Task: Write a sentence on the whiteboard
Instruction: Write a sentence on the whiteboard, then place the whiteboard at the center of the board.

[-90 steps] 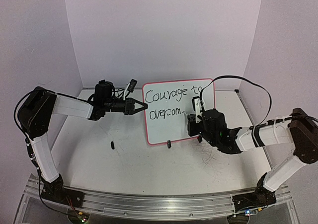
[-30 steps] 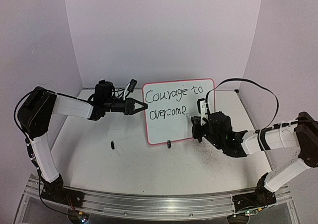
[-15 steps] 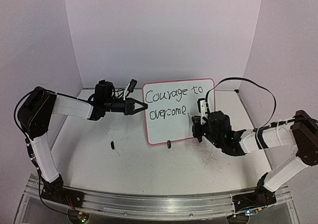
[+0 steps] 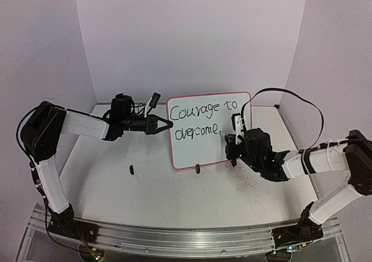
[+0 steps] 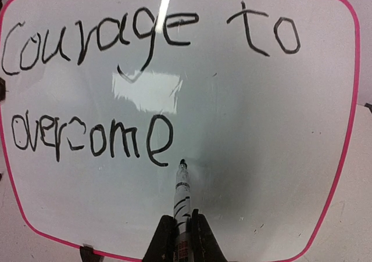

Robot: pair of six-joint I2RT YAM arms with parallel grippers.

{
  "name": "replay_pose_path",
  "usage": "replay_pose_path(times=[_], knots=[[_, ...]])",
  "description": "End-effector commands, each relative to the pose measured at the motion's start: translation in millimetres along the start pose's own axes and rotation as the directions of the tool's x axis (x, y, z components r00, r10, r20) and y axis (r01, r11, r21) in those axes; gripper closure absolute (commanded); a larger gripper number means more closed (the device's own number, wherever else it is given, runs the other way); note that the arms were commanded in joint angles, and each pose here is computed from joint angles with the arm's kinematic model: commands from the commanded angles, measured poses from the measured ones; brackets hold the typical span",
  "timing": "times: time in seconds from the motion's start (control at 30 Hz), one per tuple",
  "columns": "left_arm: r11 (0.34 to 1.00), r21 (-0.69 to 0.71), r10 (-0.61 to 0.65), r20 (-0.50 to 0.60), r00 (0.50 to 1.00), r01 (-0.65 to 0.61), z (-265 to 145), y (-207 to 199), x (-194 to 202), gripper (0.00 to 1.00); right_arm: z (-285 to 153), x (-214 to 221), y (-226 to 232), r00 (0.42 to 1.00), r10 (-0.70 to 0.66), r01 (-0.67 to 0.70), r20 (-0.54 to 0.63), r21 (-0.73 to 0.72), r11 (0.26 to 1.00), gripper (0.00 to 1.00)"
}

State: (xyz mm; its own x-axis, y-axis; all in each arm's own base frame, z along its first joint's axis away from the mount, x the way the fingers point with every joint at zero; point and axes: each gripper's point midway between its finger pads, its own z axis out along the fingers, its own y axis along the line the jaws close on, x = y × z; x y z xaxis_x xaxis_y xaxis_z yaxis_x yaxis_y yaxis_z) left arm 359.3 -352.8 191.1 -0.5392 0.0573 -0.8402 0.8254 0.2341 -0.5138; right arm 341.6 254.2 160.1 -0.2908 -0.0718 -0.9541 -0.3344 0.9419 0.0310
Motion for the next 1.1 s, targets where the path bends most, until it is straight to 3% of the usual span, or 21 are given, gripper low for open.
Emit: replay_pose_path(times=[0.0,0.27,0.57,0.93,1.03,1.07], knots=[[0.996,0.063,0.07,0.013,0.997,-0.071,2.7,-21.3,-12.3,1.0,-48.5,-87.9,-3.8,0.97,0.118,-0.103,0.213,-0.076,0.992,1.0],[0.996,0.062,0.069,0.013,0.998,-0.069,-0.1,-19.2,-12.5,0.96,-88.2,-109.4,-47.0,0.957,0.079,-0.105,0.28,0.078,0.991,1.0],[0.996,0.045,0.079,0.014,0.997,-0.079,-3.3,-14.0,-11.3,0.74,-99.6,-112.0,-57.5,0.951,0.071,-0.109,0.301,0.111,0.988,1.0],[0.99,-0.053,0.136,0.07,0.988,-0.132,-35.5,-8.0,-39.6,0.4,-105.2,-115.6,-56.2,0.951,0.034,-0.069,0.307,0.101,0.993,1.0],[0.982,-0.153,0.123,0.076,0.989,-0.111,-56.1,2.3,-42.9,0.04,-101.0,-112.2,-51.4,0.957,0.0,-0.028,0.292,0.092,0.995,1.0],[0.976,-0.198,0.106,0.091,0.99,-0.087,-66.7,5.9,-42.8,0.01,-99.9,-112.2,-49.0,0.957,-0.019,-0.006,0.288,0.085,0.996,1.0]])
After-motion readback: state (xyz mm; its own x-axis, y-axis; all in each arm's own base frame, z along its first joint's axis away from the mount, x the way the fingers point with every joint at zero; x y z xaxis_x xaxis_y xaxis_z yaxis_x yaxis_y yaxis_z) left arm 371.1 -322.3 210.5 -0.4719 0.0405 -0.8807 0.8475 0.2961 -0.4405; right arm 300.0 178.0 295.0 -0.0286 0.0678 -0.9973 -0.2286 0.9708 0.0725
